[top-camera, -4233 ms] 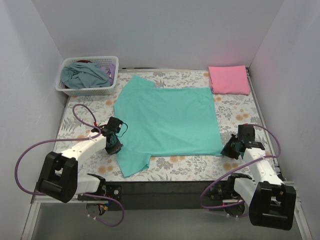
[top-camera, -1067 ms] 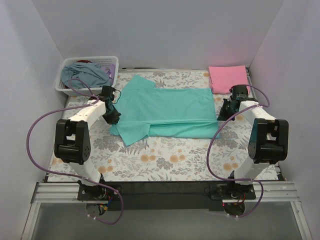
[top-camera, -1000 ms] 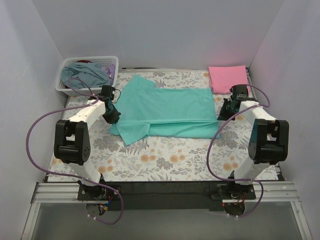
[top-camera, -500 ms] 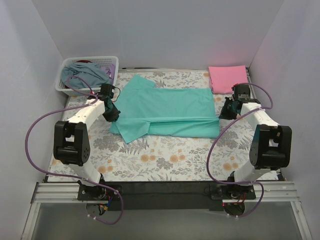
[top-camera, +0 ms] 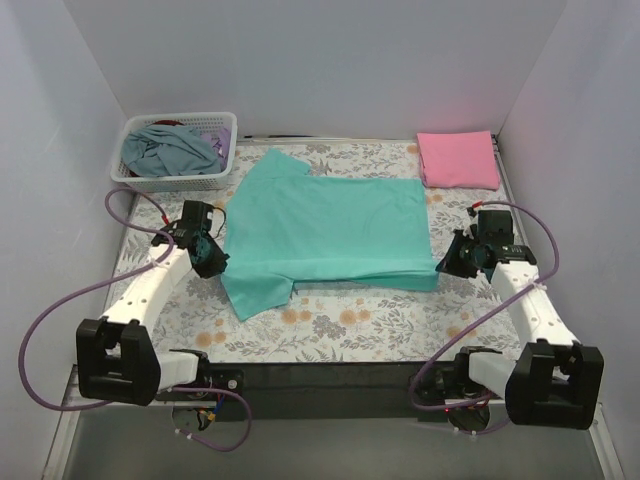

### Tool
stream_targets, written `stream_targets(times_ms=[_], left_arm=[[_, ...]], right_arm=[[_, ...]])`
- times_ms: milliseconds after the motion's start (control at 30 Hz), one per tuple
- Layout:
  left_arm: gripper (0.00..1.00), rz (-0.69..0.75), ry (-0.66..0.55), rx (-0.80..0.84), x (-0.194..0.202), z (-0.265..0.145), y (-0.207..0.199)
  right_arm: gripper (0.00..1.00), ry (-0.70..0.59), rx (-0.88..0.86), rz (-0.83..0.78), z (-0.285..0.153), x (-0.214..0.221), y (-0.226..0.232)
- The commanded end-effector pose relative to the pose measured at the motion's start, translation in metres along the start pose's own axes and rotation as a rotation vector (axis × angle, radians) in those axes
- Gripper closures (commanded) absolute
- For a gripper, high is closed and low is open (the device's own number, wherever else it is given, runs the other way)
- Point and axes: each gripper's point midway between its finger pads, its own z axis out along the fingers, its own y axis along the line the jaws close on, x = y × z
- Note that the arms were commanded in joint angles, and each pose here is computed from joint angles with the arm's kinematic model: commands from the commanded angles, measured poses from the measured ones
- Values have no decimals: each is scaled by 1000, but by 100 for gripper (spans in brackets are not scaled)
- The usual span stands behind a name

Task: Fold and stack the t-shirts
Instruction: Fold the tshirt

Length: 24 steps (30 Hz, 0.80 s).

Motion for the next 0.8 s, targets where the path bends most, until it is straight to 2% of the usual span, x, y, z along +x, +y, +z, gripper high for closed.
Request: stream_targets(times_ms=[0, 167, 333, 533, 767], left_arm=[[96, -41, 49, 1, 25, -8, 16], [95, -66, 63, 5, 40, -13, 27], [93, -85, 28, 5, 36, -22, 30], [92, -94, 3, -8, 29, -28, 32], [89, -89, -6, -17, 23, -28, 31]], right_arm=[[99, 70, -25, 28, -16, 39, 0], [99, 113, -41, 72, -25, 83, -5], [99, 133, -21, 83, -30, 106, -13], [99, 65, 37, 82, -36, 91, -20], [99, 68, 47, 71, -36, 83, -19]])
